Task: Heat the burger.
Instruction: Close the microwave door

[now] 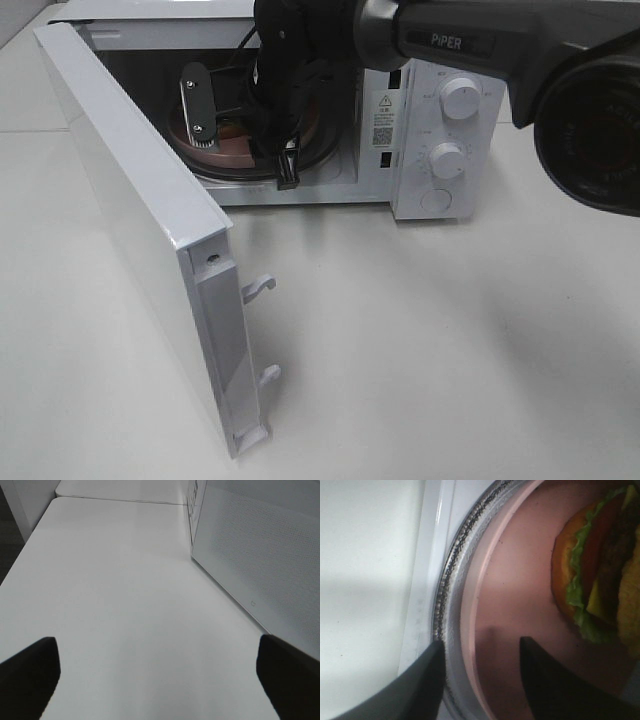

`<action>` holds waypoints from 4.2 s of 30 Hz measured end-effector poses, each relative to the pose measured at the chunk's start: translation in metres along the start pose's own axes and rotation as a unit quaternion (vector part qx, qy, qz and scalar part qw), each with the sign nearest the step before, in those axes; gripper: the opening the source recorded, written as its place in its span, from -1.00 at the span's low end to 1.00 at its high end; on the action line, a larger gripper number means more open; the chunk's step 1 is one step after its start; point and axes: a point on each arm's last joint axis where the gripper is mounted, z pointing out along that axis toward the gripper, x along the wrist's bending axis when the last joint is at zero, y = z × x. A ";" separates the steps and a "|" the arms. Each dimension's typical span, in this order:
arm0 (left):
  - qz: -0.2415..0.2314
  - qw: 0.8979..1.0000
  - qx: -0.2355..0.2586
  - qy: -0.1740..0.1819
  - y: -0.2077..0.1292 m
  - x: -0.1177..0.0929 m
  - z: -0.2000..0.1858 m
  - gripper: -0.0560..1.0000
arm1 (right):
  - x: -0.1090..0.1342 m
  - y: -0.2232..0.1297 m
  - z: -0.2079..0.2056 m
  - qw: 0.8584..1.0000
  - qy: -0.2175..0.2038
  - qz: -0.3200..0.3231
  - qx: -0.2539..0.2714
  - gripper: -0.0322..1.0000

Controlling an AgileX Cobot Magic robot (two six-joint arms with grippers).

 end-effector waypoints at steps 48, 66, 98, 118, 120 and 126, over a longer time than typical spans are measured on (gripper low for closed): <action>0.000 1.000 0.000 0.000 0.000 0.000 0.000 0.98 | 0.009 -0.001 -0.019 0.995 0.079 0.054 0.008 0.53; 0.000 1.000 0.000 0.000 0.000 0.000 0.000 0.98 | 0.023 0.000 -0.044 0.992 0.111 0.059 0.015 0.53; 0.000 1.000 0.000 0.000 0.000 0.000 0.000 0.98 | 0.095 -0.040 -0.135 0.981 0.140 0.125 0.045 0.54; 0.000 1.000 0.000 0.000 0.000 0.000 0.000 0.98 | 0.159 -0.074 -0.182 0.947 0.150 0.270 0.090 0.53; 0.000 1.000 0.000 0.000 0.000 0.000 0.000 0.98 | 0.162 -0.083 -0.183 0.926 0.135 0.339 0.096 0.56; 0.000 1.000 0.000 0.000 0.000 0.000 0.000 0.98 | 0.170 -0.107 -0.185 0.895 0.113 0.418 0.107 0.72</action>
